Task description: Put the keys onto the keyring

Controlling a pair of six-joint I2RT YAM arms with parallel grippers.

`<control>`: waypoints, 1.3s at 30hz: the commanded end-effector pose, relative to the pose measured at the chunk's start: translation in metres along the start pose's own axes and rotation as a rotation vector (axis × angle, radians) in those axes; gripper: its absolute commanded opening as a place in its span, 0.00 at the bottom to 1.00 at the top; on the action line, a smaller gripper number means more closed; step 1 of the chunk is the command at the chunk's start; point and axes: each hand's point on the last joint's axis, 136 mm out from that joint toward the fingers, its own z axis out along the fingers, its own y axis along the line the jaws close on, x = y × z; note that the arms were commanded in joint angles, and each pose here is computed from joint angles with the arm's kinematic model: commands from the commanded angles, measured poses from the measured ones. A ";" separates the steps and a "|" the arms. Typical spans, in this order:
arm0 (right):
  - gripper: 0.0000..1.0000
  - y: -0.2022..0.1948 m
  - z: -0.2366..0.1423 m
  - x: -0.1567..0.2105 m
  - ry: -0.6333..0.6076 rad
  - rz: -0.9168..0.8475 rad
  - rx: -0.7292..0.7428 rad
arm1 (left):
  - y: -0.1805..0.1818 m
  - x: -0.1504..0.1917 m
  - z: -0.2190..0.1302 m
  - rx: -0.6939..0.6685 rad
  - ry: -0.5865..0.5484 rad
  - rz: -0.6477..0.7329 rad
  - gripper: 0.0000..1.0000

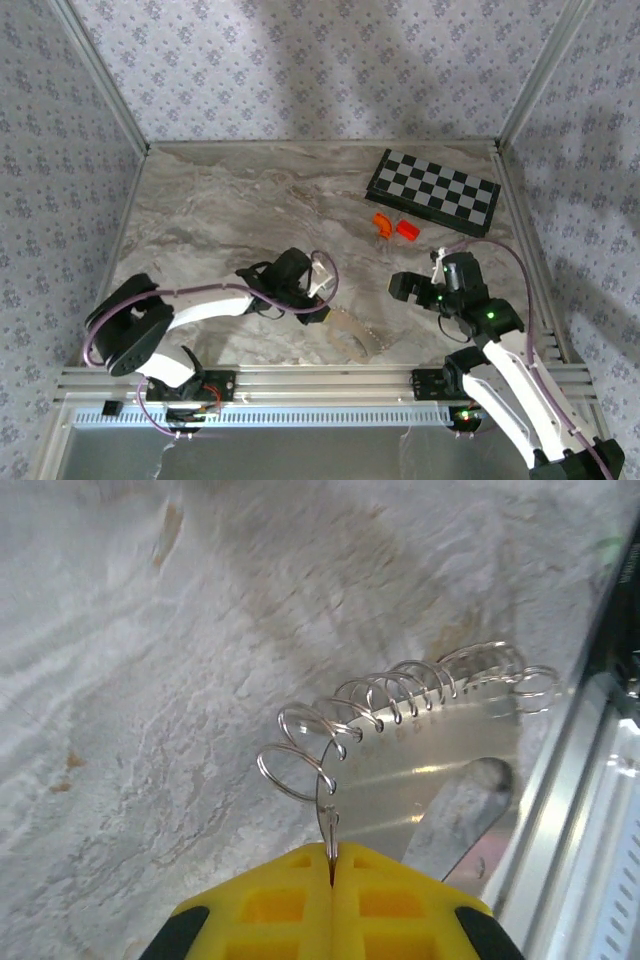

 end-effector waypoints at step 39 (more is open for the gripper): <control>0.61 0.230 -0.120 0.007 -0.420 -1.181 -0.777 | -0.148 -0.081 -0.196 -0.061 -0.346 0.949 0.00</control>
